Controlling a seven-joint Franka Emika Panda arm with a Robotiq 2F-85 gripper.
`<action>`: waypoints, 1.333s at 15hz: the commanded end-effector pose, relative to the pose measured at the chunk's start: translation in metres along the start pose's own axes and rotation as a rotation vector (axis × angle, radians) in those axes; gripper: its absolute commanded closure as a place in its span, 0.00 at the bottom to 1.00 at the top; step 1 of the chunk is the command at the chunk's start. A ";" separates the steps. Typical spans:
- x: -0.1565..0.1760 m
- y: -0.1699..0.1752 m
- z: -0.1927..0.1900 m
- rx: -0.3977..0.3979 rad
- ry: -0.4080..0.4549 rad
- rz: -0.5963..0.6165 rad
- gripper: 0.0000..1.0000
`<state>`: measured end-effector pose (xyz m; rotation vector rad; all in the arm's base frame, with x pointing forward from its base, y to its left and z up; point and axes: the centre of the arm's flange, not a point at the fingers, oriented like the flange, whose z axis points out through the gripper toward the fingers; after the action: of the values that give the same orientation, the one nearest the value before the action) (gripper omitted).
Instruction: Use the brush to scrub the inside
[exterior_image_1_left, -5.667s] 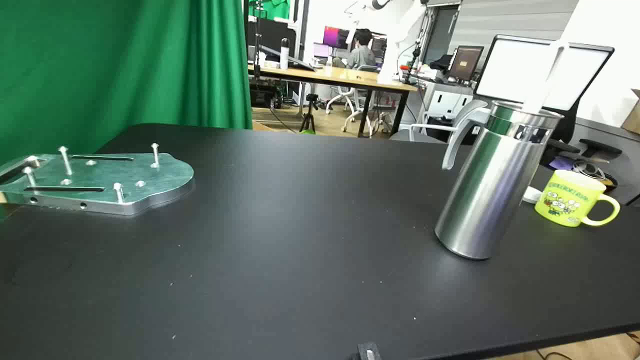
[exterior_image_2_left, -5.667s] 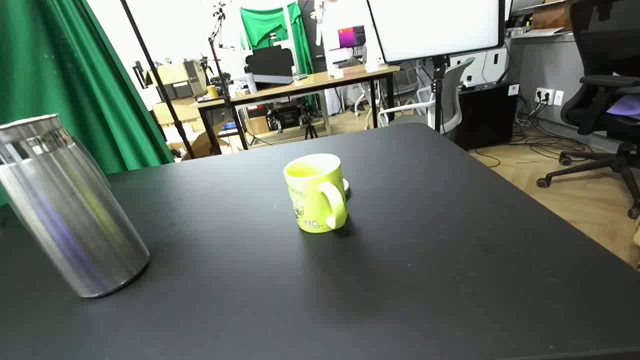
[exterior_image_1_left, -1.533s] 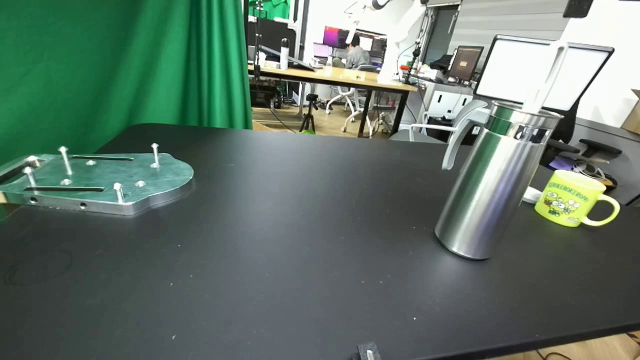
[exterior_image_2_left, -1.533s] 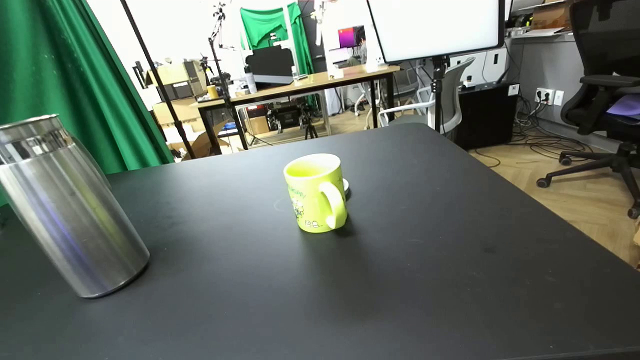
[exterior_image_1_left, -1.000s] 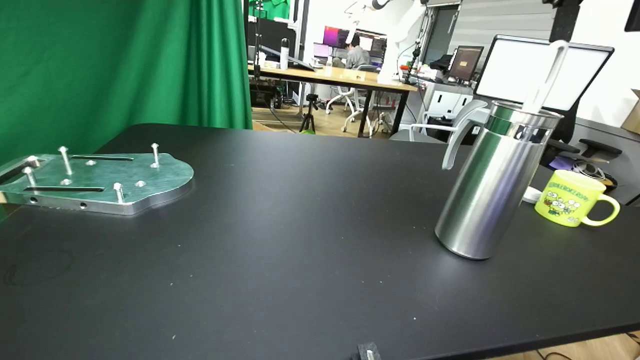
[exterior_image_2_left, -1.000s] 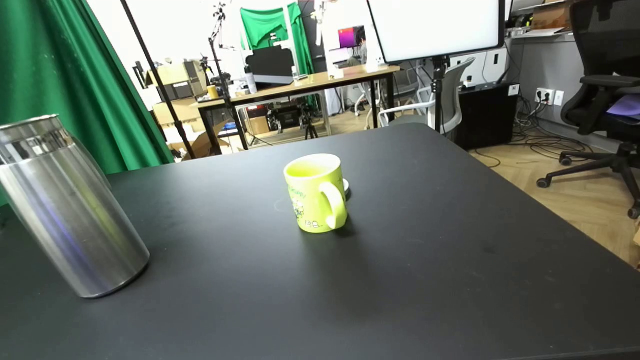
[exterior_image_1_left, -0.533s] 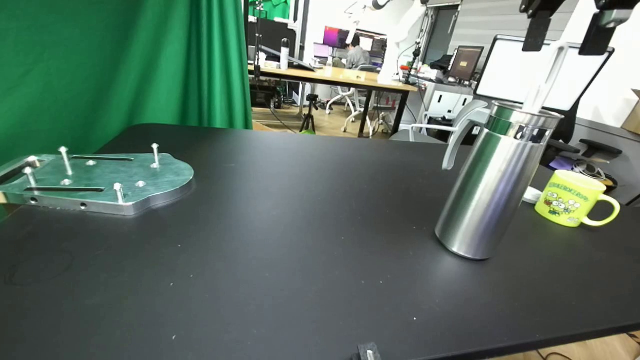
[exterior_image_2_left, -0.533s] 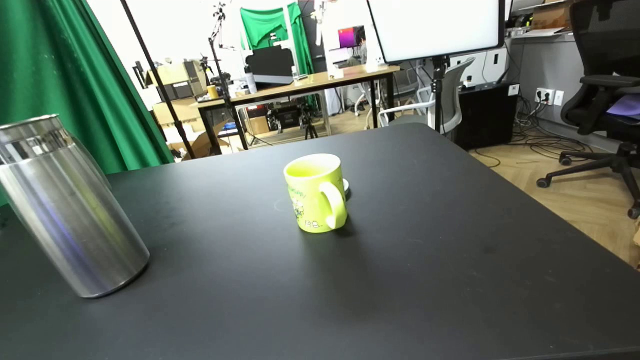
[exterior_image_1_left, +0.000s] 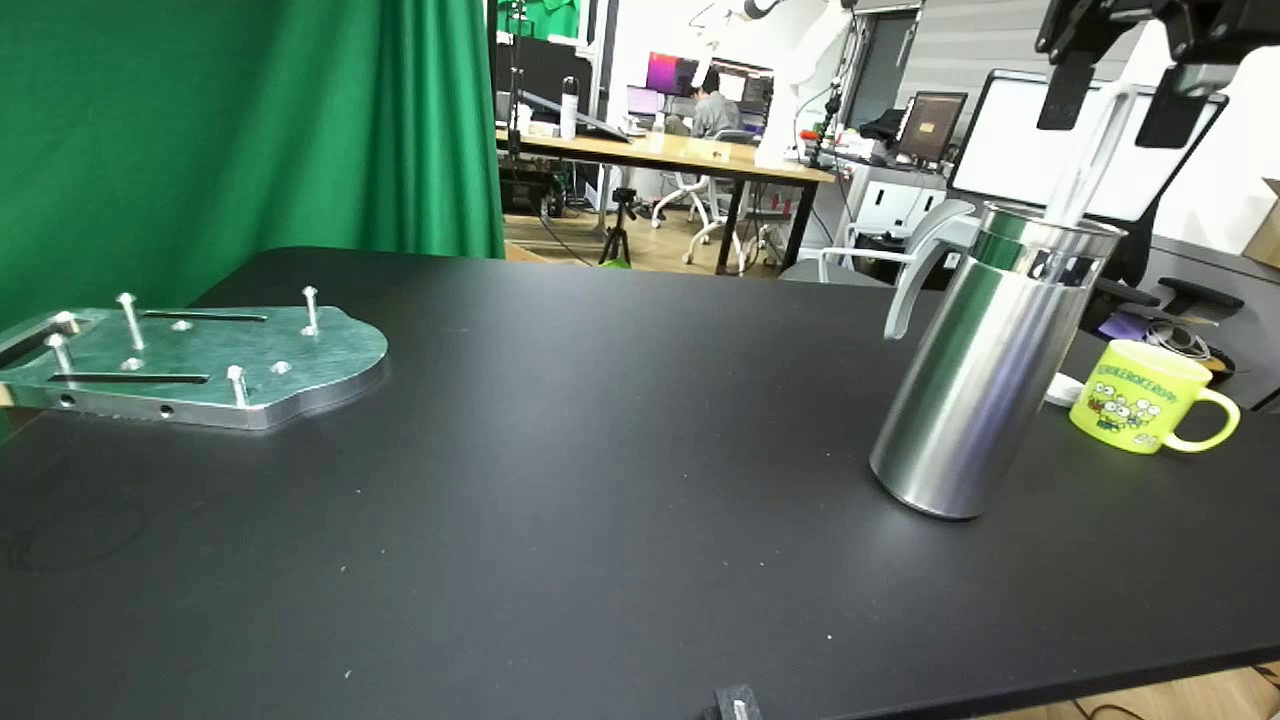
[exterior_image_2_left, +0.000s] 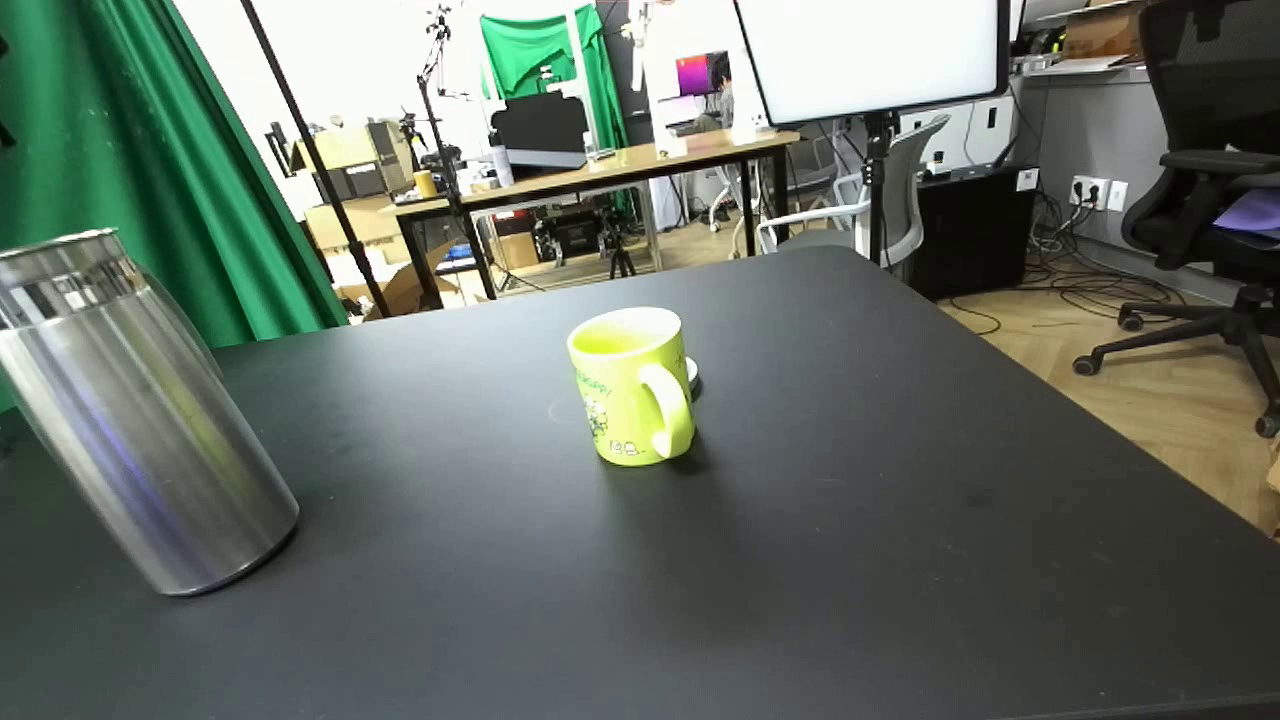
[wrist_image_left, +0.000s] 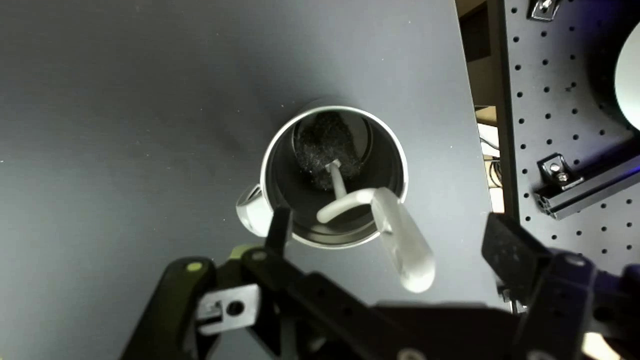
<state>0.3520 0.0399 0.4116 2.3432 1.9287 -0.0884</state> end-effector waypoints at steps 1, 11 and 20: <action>0.002 -0.006 0.005 -0.002 0.032 0.069 0.33; -0.009 -0.005 -0.002 0.016 0.026 0.205 1.00; -0.021 0.007 -0.065 0.014 0.024 0.301 0.96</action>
<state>0.3485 0.0237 0.4424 2.5929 1.6354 -0.0511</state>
